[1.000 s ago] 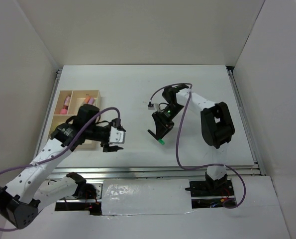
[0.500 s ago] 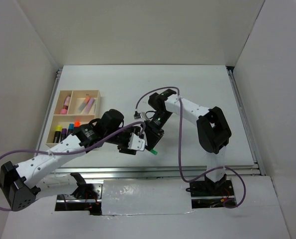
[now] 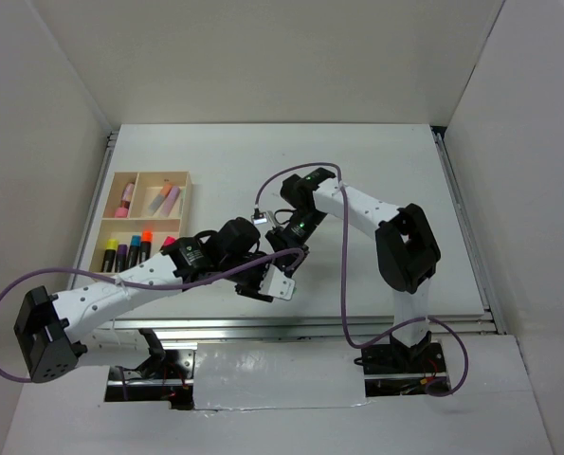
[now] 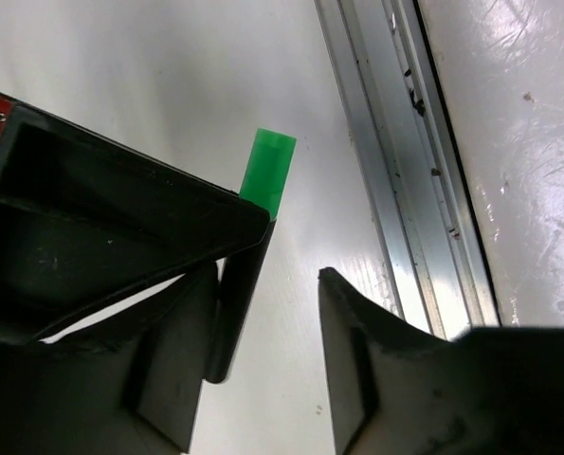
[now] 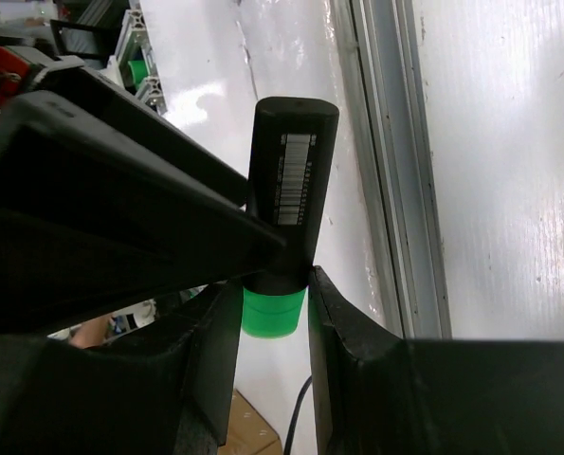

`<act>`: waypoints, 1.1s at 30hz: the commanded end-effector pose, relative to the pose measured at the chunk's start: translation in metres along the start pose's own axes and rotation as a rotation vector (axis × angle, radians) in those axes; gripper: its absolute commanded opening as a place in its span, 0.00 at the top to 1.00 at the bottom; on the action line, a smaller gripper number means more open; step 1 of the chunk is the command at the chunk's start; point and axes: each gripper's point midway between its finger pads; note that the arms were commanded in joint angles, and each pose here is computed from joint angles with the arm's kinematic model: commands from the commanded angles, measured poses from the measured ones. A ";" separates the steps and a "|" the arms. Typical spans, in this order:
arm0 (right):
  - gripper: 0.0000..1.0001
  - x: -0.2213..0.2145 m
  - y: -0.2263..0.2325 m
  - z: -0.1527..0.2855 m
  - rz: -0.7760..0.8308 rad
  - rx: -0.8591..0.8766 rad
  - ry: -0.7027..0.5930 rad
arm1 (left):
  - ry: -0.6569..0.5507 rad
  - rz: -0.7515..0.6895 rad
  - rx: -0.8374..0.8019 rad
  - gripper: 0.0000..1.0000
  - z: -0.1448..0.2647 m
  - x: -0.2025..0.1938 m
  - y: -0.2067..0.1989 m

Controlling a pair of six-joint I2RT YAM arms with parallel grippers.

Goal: Sort the stationery into containers
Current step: Pass the stationery from the right arm to the left, then place the stationery into the container

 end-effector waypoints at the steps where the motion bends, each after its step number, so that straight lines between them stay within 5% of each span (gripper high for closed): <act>1: 1.00 -0.014 0.041 0.012 0.017 0.057 0.004 | -0.016 -0.037 0.044 0.43 0.001 0.012 0.016; 10: 1.00 -0.024 0.052 0.012 0.045 0.064 0.004 | 0.013 -0.030 0.080 0.67 0.003 0.008 0.021; 16: 0.61 -0.016 0.032 0.040 0.001 0.029 -0.089 | 0.009 0.068 0.145 0.87 0.035 -0.001 0.025; 19: 0.59 -0.002 0.011 0.082 -0.042 0.003 -0.226 | -0.019 0.181 0.207 0.92 0.065 -0.016 0.028; 26: 0.62 0.007 -0.050 0.183 -0.170 -0.282 -0.637 | 0.070 0.718 0.589 1.00 0.151 -0.113 0.048; 29: 0.62 -0.002 -0.073 0.207 -0.201 -0.496 -0.778 | 0.120 1.049 0.708 1.00 0.189 -0.176 0.026; 33: 0.53 -0.023 -0.092 0.225 -0.219 -0.705 -0.887 | 0.141 1.319 0.810 1.00 0.214 -0.230 -0.004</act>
Point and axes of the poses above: each gripper's point midway between its finger pads, its own z axis back along the fingers, its own y axis along the line the jaws close on, x = y × z, and after that the axes turned 9 degrees about -z, right-handed
